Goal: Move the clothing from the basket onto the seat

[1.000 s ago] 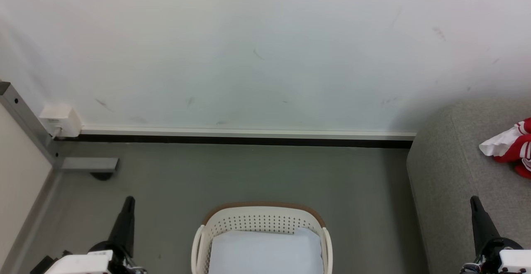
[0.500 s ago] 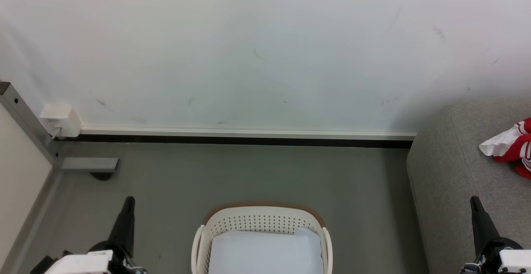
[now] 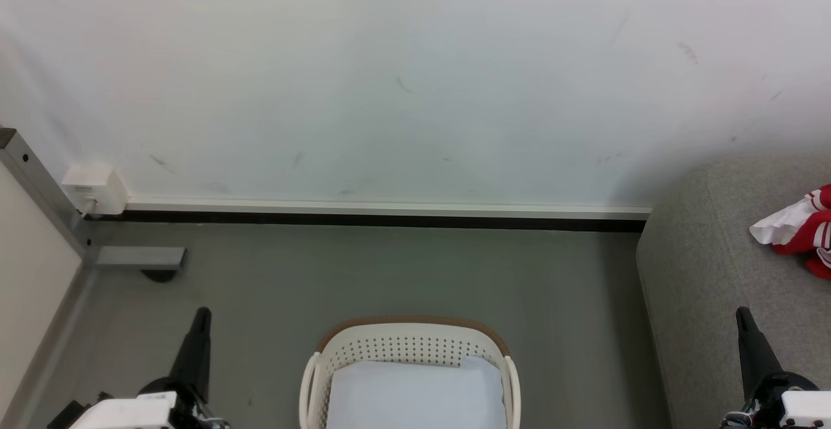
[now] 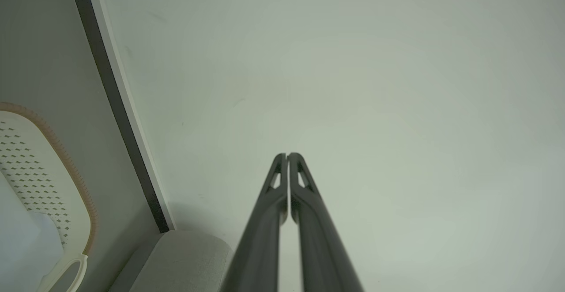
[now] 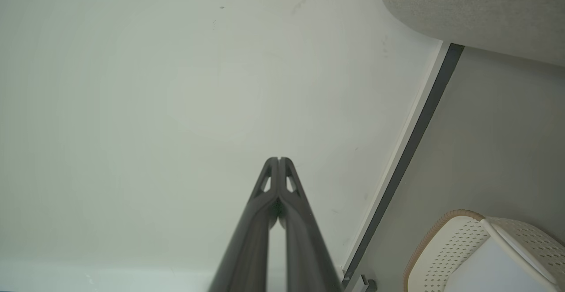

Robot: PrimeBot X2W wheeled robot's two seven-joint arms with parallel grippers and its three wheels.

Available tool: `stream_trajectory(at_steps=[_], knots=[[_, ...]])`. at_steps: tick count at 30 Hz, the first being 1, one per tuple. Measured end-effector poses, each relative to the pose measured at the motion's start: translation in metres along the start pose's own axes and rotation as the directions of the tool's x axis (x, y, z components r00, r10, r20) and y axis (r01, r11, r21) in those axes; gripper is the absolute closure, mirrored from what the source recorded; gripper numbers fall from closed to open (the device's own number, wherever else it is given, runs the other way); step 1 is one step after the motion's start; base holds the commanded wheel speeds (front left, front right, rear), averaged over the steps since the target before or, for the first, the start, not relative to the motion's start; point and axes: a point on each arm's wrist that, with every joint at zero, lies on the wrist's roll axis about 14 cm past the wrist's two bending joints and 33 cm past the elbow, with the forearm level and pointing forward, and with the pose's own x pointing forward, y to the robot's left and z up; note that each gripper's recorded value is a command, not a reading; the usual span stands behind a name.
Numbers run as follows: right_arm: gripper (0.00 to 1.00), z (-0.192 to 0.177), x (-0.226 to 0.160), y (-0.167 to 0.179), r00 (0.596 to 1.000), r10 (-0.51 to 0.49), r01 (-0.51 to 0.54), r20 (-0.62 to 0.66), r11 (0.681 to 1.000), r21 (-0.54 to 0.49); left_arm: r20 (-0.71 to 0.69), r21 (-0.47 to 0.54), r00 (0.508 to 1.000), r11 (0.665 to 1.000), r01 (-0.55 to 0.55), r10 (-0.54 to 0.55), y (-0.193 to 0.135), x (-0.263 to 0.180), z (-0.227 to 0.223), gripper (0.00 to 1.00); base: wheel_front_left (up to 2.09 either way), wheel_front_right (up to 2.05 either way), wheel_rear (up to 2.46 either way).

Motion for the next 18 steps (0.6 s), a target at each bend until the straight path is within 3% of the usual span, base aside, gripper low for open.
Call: stream_trajectory(at_steps=[18], knots=[[1.0,0.0,0.0,0.0001,1.0,0.0,0.0,0.0,1.0,0.0,0.0,0.0,1.0,1.0,0.0,0.0,-0.0001,0.0,0.0,1.0,0.0,0.0,0.0]])
